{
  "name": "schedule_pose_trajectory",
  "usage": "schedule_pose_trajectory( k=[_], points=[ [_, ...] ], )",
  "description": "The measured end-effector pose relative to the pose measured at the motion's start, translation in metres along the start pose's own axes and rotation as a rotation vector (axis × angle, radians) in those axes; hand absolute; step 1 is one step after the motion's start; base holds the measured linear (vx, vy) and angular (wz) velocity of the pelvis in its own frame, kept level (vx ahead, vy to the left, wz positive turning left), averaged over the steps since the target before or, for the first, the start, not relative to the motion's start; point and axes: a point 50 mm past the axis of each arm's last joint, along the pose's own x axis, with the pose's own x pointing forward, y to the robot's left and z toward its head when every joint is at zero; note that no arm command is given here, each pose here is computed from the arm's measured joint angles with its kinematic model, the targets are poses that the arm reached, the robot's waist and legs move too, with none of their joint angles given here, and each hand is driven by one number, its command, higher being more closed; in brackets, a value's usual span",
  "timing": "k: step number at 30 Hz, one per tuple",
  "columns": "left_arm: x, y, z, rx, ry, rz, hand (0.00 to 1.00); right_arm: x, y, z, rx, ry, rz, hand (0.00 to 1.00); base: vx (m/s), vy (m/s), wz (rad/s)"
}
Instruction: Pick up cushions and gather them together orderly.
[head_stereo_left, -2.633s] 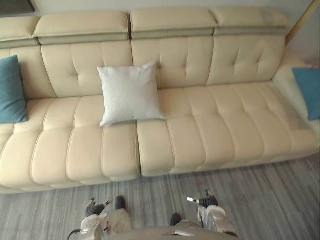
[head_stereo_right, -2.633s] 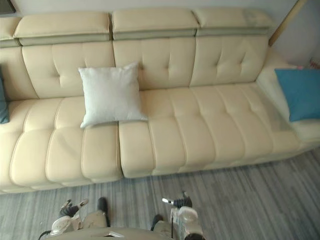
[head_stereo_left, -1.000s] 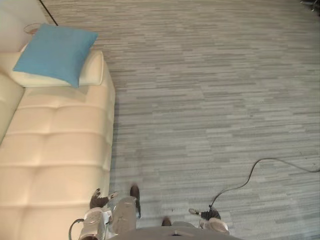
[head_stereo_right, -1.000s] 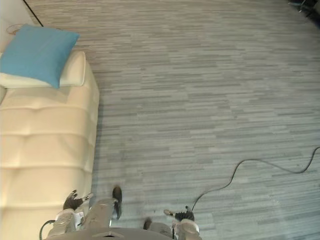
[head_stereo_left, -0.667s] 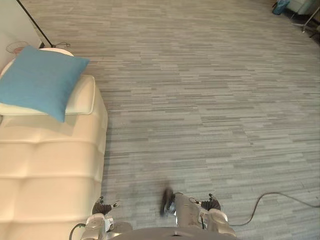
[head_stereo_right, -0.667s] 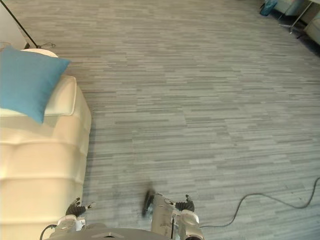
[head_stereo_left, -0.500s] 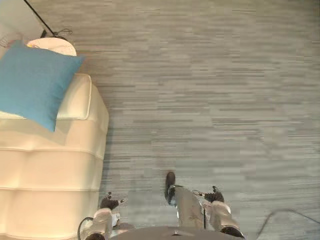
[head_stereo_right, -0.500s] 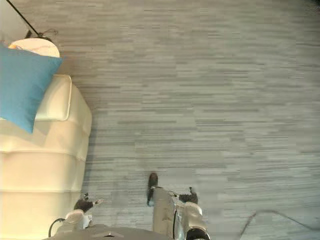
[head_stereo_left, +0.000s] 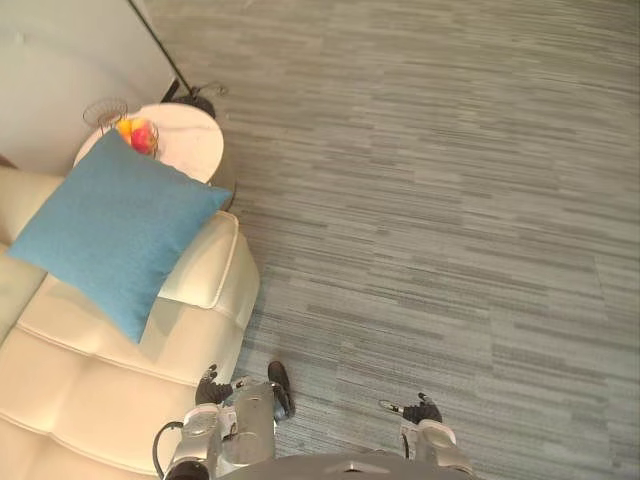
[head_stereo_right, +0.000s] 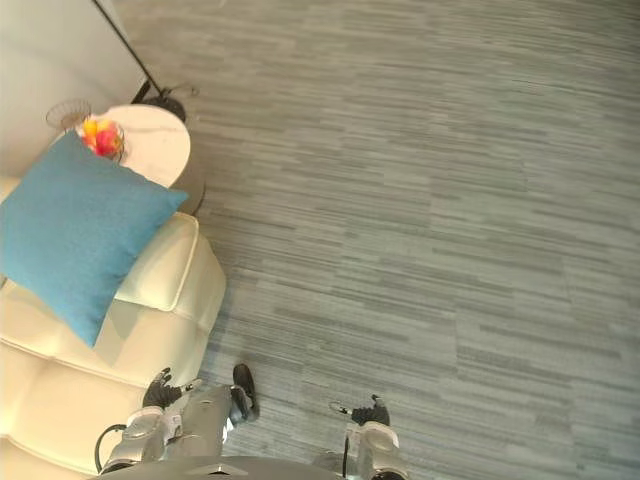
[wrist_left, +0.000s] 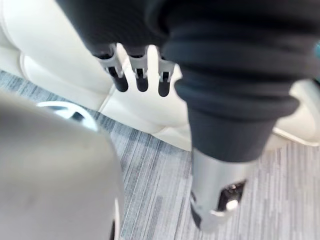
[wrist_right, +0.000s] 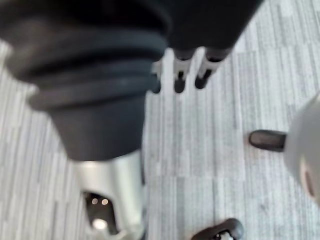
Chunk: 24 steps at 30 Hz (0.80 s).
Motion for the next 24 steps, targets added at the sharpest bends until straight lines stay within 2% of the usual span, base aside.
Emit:
schedule_pose_trajectory(
  k=[5, 7, 10, 14, 24],
  points=[
    [0.0, 0.008, -0.011, -0.005, 0.047, 0.027, 0.0, 0.002, -0.001, -0.001, -0.032, 0.013, 0.007, 0.0, 0.43, 0.186, 0.63],
    [0.0, 0.011, -0.015, 0.04, 0.072, 0.022, 0.0, -0.001, -0.005, -0.012, -0.054, 0.035, -0.001, 0.0, 0.31, 0.015, 1.47],
    [-0.002, 0.013, -0.02, 0.042, 0.085, 0.03, 0.0, -0.004, -0.013, -0.016, -0.047, 0.022, -0.015, 0.0, 0.33, -0.077, 1.37],
    [-0.003, 0.005, -0.019, 0.024, 0.081, 0.014, 0.0, -0.007, -0.01, -0.017, -0.015, 0.012, -0.009, 0.0, 0.23, -0.188, 1.24],
    [-0.009, -0.007, -0.031, -0.025, 0.116, 0.014, 0.0, -0.005, -0.018, -0.014, -0.006, 0.003, -0.03, 0.0, 0.38, -0.34, 1.26]
  ],
)
